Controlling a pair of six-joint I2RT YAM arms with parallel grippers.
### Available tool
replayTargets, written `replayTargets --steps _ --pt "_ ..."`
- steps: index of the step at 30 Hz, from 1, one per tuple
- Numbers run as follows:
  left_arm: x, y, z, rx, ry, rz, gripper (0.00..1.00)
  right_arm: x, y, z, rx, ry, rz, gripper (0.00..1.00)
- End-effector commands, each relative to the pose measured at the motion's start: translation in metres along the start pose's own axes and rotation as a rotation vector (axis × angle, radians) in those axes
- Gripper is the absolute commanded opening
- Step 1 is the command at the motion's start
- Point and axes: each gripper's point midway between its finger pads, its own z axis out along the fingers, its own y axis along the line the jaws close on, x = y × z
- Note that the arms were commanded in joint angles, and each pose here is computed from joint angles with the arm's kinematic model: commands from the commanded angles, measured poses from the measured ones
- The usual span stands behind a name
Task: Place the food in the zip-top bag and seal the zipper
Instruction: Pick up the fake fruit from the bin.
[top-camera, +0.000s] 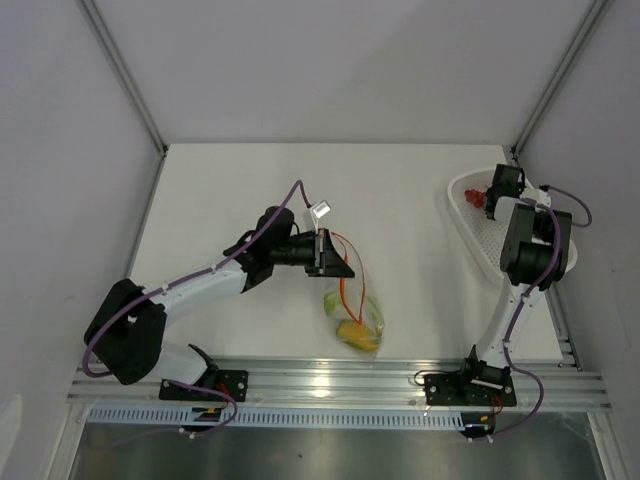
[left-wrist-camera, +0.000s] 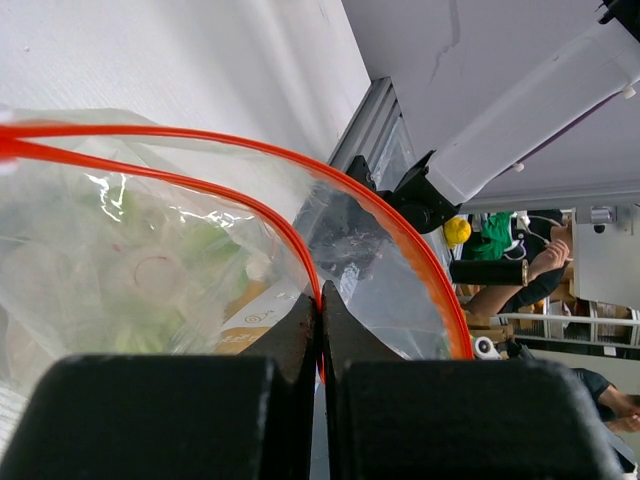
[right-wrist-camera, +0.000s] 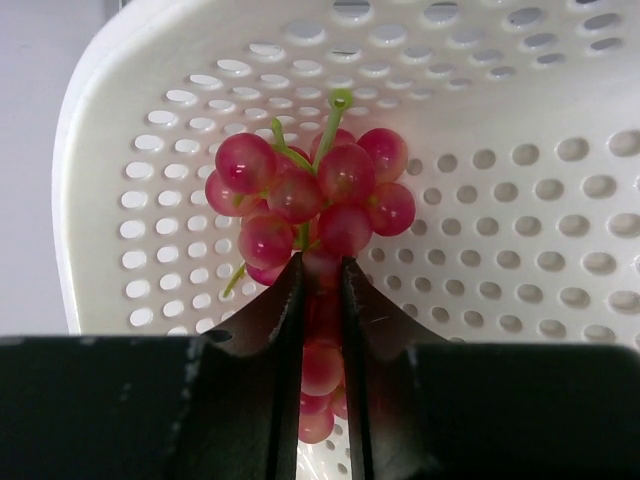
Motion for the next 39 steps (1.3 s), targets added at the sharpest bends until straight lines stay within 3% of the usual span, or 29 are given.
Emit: replayTargets --steps 1,15,24,31,39 --pt "-0.003 -0.004 0.001 0.036 -0.007 0.011 0.0 -0.004 0.015 -0.009 -0.053 0.012 -0.019 0.0" --pt "0.002 0.001 -0.003 -0.002 0.004 -0.028 0.0 -0.025 0.05 -0.08 -0.171 -0.028 -0.057 0.0" --pt "0.013 0.001 -0.005 0.024 0.005 -0.103 0.01 -0.054 0.036 -0.148 -0.194 -0.037 -0.255 0.0" --pt "0.01 -0.017 -0.017 0.044 -0.032 -0.066 0.01 -0.066 0.025 -0.266 -0.331 -0.001 -0.357 0.0" --pt "0.017 -0.023 -0.028 0.027 -0.068 -0.034 0.0 -0.024 0.004 -0.4 -0.607 0.187 -0.548 0.0"
